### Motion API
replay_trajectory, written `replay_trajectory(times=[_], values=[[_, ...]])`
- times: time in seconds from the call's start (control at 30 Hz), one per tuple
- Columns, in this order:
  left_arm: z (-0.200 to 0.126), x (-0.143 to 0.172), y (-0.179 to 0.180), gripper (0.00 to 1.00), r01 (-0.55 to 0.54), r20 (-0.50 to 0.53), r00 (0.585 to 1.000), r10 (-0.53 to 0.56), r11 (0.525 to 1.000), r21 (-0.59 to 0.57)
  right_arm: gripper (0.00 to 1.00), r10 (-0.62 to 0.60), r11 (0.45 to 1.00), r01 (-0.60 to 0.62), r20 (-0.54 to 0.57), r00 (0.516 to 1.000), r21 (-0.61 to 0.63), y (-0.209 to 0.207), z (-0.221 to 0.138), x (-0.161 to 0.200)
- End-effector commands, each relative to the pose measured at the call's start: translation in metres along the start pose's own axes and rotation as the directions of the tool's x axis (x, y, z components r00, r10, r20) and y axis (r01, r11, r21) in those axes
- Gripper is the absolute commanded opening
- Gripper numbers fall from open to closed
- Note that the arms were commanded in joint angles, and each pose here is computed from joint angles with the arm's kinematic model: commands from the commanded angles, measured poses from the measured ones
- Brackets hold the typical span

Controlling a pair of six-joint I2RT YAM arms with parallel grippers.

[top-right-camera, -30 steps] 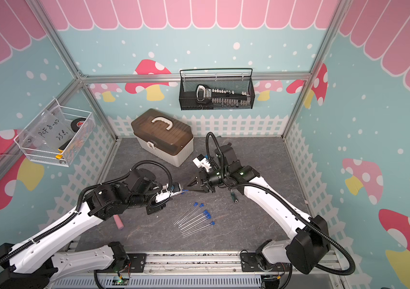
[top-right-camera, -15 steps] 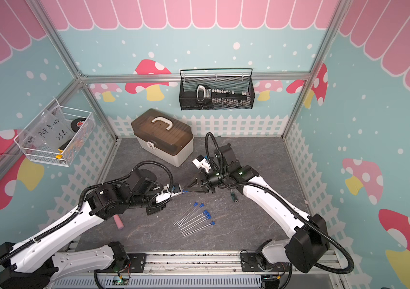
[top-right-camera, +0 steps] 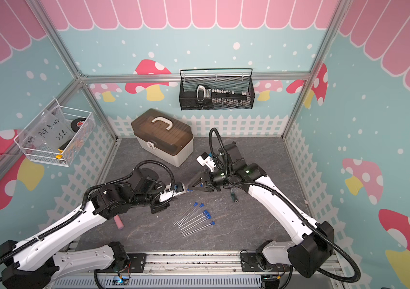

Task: Remove stoppers from test tubes
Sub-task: Open the stopper on the test tube, then place the test tube at the center of the board.

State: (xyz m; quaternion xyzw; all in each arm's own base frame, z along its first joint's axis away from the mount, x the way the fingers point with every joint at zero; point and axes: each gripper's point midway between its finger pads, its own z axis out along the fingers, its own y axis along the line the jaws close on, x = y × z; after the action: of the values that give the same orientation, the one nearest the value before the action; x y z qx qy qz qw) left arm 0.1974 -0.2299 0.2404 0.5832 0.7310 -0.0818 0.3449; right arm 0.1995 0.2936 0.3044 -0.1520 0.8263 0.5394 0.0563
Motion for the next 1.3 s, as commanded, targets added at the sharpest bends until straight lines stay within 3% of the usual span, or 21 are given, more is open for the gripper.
replay_trajectory(times=[0.0, 0.17, 0.27, 0.37, 0.47, 0.63, 0.77, 1.0, 1.17, 1.27], values=[[0.000, 0.035, -0.004, 0.00, 0.025, -0.136, 0.990, -0.023, 1.000, 0.010, 0.00, -0.084, 0.990, 0.078, 0.051, 0.995, 0.114, -0.010, -0.020, 0.003], [0.000, 0.034, -0.003, 0.00, 0.036, -0.140, 0.990, -0.034, 0.999, 0.011, 0.00, -0.104, 0.984, 0.085, 0.115, 0.988, 0.156, -0.013, -0.031, -0.008], [0.001, 0.036, -0.001, 0.00, 0.044, -0.151, 0.988, -0.044, 0.999, 0.001, 0.00, -0.058, 0.990, 0.045, 0.095, 0.994, 0.133, -0.019, -0.029, -0.007], [0.012, 0.041, 0.001, 0.00, 0.072, -0.179, 0.981, -0.072, 0.997, -0.007, 0.00, 0.056, 0.971, -0.060, 0.024, 0.998, 0.232, -0.059, -0.018, 0.005], [0.030, 0.031, 0.005, 0.00, 0.223, -0.165, 0.961, -0.223, 0.975, -0.023, 0.00, 0.145, 0.929, -0.138, 0.006, 0.989, 0.343, -0.102, -0.010, 0.013], [0.095, 0.020, 0.011, 0.00, 0.417, -0.203, 0.887, -0.415, 0.908, -0.036, 0.00, 0.181, 0.899, -0.192, 0.063, 0.981, 0.394, -0.145, -0.004, 0.009], [0.154, 0.008, 0.021, 0.00, 0.487, -0.212, 0.846, -0.489, 0.871, -0.064, 0.00, 0.258, 0.849, -0.294, 0.142, 0.956, 0.438, -0.185, -0.018, 0.013], [0.236, -0.007, 0.035, 0.00, 0.451, -0.265, 0.854, -0.449, 0.891, -0.056, 0.00, 0.297, 0.820, -0.351, 0.188, 0.936, 0.452, -0.223, -0.019, 0.017], [0.269, -0.004, 0.037, 0.00, 0.439, -0.295, 0.855, -0.426, 0.898, -0.025, 0.00, 0.303, 0.817, -0.373, 0.223, 0.926, 0.440, -0.241, -0.009, 0.007], [0.279, -0.001, 0.036, 0.05, 0.436, -0.309, 0.854, -0.419, 0.900, -0.017, 0.00, 0.304, 0.812, -0.385, 0.247, 0.920, 0.439, -0.251, -0.006, 0.001]])
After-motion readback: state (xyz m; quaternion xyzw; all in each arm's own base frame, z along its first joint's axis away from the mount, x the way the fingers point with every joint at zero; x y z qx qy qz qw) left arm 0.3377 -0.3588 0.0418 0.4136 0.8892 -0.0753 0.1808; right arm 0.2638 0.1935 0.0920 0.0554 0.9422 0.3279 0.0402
